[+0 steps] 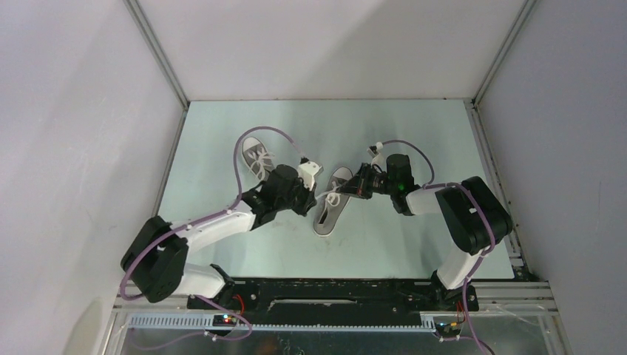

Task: Tie the shoes

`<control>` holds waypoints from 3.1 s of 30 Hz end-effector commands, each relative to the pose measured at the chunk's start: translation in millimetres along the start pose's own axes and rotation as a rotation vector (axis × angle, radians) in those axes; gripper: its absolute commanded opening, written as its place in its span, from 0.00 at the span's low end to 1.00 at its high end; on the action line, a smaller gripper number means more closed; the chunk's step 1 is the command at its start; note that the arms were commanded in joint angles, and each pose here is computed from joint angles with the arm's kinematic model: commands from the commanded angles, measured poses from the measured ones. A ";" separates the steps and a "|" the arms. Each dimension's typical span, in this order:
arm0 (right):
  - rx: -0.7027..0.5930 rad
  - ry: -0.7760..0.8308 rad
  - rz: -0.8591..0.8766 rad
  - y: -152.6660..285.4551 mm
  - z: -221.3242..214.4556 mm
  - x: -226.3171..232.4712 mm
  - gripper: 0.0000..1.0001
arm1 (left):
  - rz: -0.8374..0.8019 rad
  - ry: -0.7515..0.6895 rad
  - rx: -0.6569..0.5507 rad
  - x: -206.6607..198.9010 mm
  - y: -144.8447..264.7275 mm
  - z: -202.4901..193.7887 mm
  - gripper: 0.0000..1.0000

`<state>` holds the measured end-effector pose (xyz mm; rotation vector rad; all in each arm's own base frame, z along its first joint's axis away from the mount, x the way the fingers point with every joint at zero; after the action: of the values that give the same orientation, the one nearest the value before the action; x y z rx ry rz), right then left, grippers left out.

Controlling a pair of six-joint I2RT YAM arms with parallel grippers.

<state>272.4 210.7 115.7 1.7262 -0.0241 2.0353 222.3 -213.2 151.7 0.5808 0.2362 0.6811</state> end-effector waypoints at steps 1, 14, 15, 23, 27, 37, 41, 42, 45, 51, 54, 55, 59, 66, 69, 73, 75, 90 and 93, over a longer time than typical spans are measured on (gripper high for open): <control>-0.021 0.041 -0.007 0.7 2.4 0.9 0.00 | 0.024 0.191 0.101 -8.9 -10.5 -34.3 0.10; -0.022 0.071 -0.018 3.3 1.7 3.3 0.00 | -0.042 0.232 0.084 -41.7 -32.5 -29.3 0.06; -0.021 0.075 -0.018 4.0 1.9 3.2 0.00 | -0.036 0.225 0.082 -40.9 -31.0 -26.6 0.06; 0.032 0.178 -0.010 3.8 7.5 10.3 0.00 | 0.153 0.152 0.035 -13.2 4.0 12.2 0.14; 0.047 0.236 0.009 2.8 9.1 18.0 0.00 | 0.381 0.209 -0.115 20.9 29.6 45.2 0.12; 0.066 0.395 0.000 -2.7 2.2 28.2 0.00 | 0.124 0.449 -0.088 73.1 1.0 88.8 0.04; 0.058 0.440 -0.013 -4.9 0.4 32.1 0.00 | -0.017 0.521 0.023 73.4 -25.5 94.7 0.27; 0.058 0.450 -0.011 -5.4 -0.4 33.2 0.00 | -0.065 0.538 0.042 71.0 -30.9 96.5 0.33; 0.057 0.470 -0.020 -5.3 -1.6 33.8 0.00 | -0.158 0.591 0.119 67.0 -44.8 97.4 0.51; 0.061 0.514 -0.032 -5.7 -6.1 36.7 0.00 | -0.322 0.669 0.249 65.1 -67.8 96.8 0.56; 0.062 0.535 -0.036 -6.9 -8.7 38.4 0.00 | -0.398 0.705 0.307 61.9 -80.5 95.4 0.56; 0.062 0.536 -0.040 -7.4 -9.3 37.9 0.00 | -0.422 0.706 0.326 60.1 -83.7 95.5 0.55; 0.061 0.553 -0.044 -8.3 -11.1 39.4 0.00 | -0.458 0.667 0.402 50.4 -97.4 94.5 0.53; 0.051 0.587 -0.064 -8.0 -13.2 41.8 0.00 | -0.477 0.631 0.513 35.3 -110.6 81.9 0.49; 0.048 0.594 -0.066 -7.1 -13.1 42.7 0.00 | -0.476 0.607 0.535 31.6 -107.2 79.7 0.49; 0.059 0.593 -0.060 -8.0 -15.1 42.6 0.00 | -0.487 0.566 0.588 25.3 -101.7 73.4 0.45; 0.063 0.594 -0.062 -8.6 -16.2 41.9 0.00 | -0.467 0.549 0.624 22.9 -101.9 68.8 0.43; 0.064 0.605 -0.064 -9.5 -18.7 43.8 0.00 | -0.515 0.544 0.691 14.7 -123.4 64.4 0.22; 0.064 0.605 -0.065 -9.2 -18.4 43.6 0.00 | -0.545 0.548 0.668 13.5 -124.7 66.3 0.20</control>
<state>246.7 234.4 128.0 1.1548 0.3528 2.3833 325.1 -305.6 122.0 0.9478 1.1274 0.2669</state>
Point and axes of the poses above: each gripper's point midway between its finger pads, its own y axis back along the fingers, its own x axis along the line the jaws close on, z = x × y, the point moved 8 cm from there along y, back along the fingers, and after that the axes turned 8 degrees about -y, right-handed, at the moved point
